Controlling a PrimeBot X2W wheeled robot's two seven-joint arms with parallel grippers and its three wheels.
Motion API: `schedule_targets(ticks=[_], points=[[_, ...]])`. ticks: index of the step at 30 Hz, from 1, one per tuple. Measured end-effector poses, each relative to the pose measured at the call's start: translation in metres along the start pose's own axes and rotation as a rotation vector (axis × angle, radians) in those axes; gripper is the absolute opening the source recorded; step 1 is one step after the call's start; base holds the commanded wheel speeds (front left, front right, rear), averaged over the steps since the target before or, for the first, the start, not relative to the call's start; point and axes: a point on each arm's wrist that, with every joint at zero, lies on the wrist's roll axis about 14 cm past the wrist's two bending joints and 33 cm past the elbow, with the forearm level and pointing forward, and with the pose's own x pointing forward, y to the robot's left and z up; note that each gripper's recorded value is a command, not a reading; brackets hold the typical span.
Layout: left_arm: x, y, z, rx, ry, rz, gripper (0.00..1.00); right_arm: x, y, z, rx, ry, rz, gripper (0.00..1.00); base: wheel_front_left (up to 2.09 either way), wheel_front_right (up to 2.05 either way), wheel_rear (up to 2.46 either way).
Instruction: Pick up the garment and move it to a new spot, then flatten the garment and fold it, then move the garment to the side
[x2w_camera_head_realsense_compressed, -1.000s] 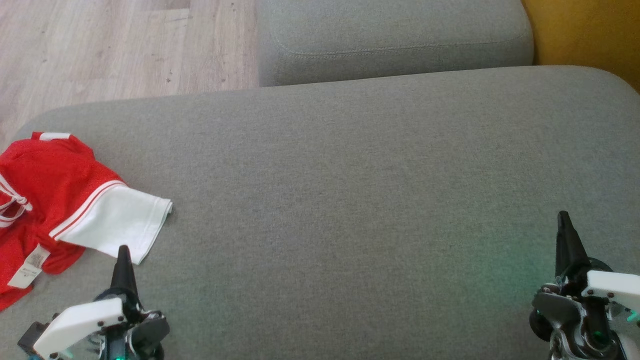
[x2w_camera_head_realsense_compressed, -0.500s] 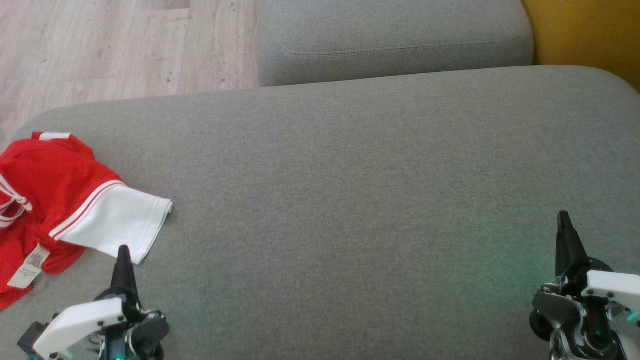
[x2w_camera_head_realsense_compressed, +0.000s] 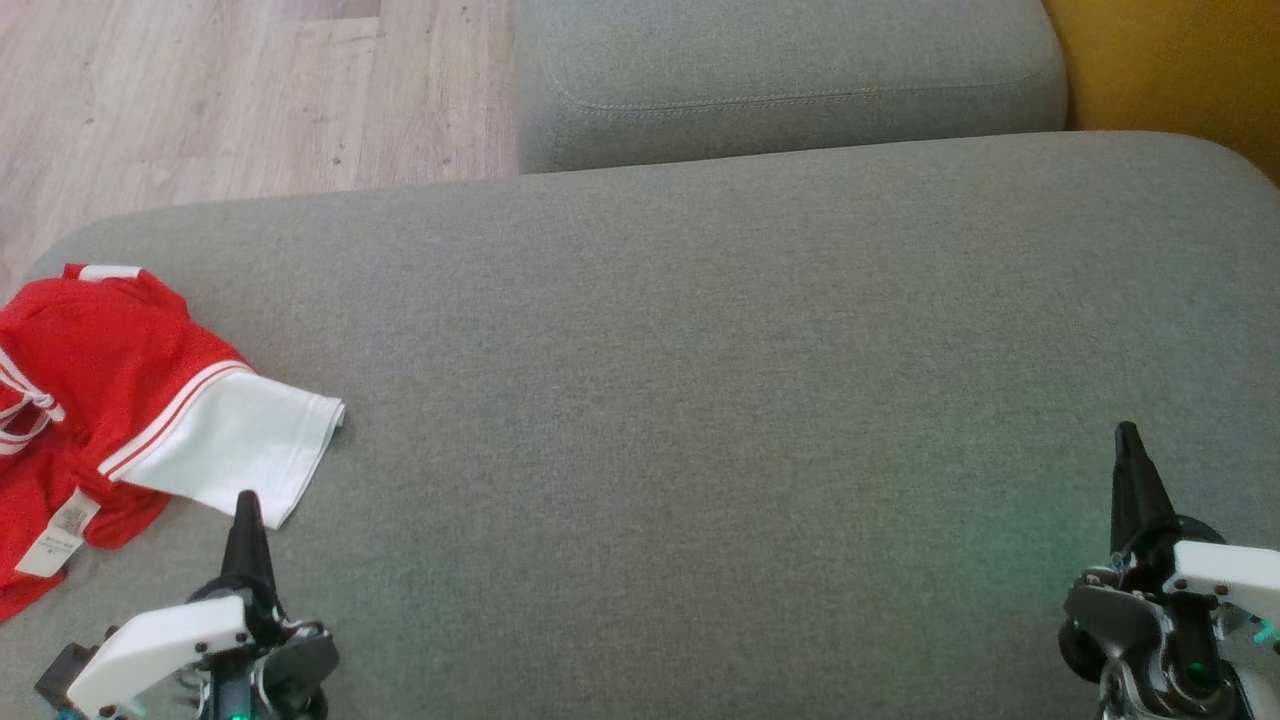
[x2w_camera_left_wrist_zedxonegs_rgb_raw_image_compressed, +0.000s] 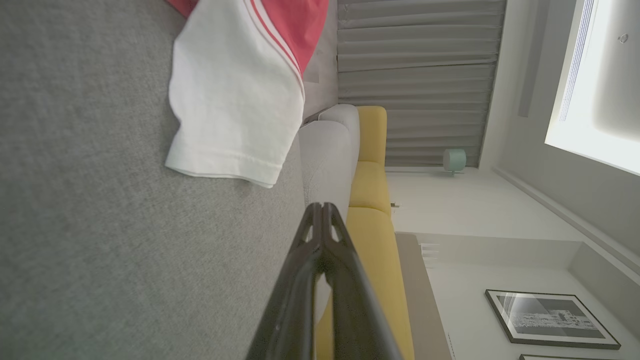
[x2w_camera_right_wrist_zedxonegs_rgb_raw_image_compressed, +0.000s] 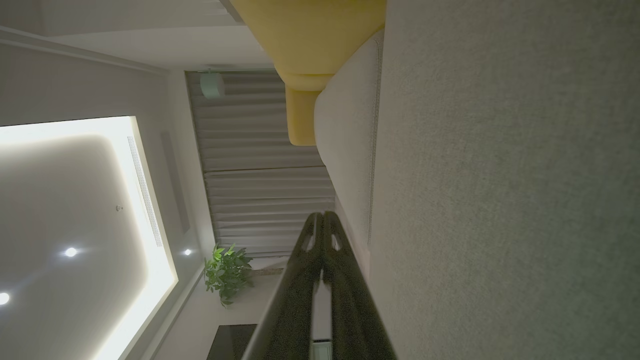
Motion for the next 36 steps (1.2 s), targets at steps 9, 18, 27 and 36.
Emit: schedule_targets(ticks=[9,18,27,36], points=[[-0.011,0.026,-0.002,-0.007,0.003,0.077,1.0,-0.012,-0.027,0.001,0.004,-0.005,-0.079,1.0,0.0,0.0,0.0],[-0.012,0.028,-0.008,0.041,0.002,0.083,1.0,-0.013,-0.025,0.002,-0.092,-0.019,-0.078,1.0,0.0,0.0,0.0],[-0.011,0.028,-0.011,0.157,0.008,0.088,1.0,-0.011,-0.015,-0.002,-0.25,-0.007,-0.051,1.0,0.0,0.0,0.0],[-0.011,0.028,-0.019,0.303,0.033,0.083,1.0,-0.01,-0.006,-0.008,-0.424,0.005,-0.02,1.0,0.0,0.0,0.0]])
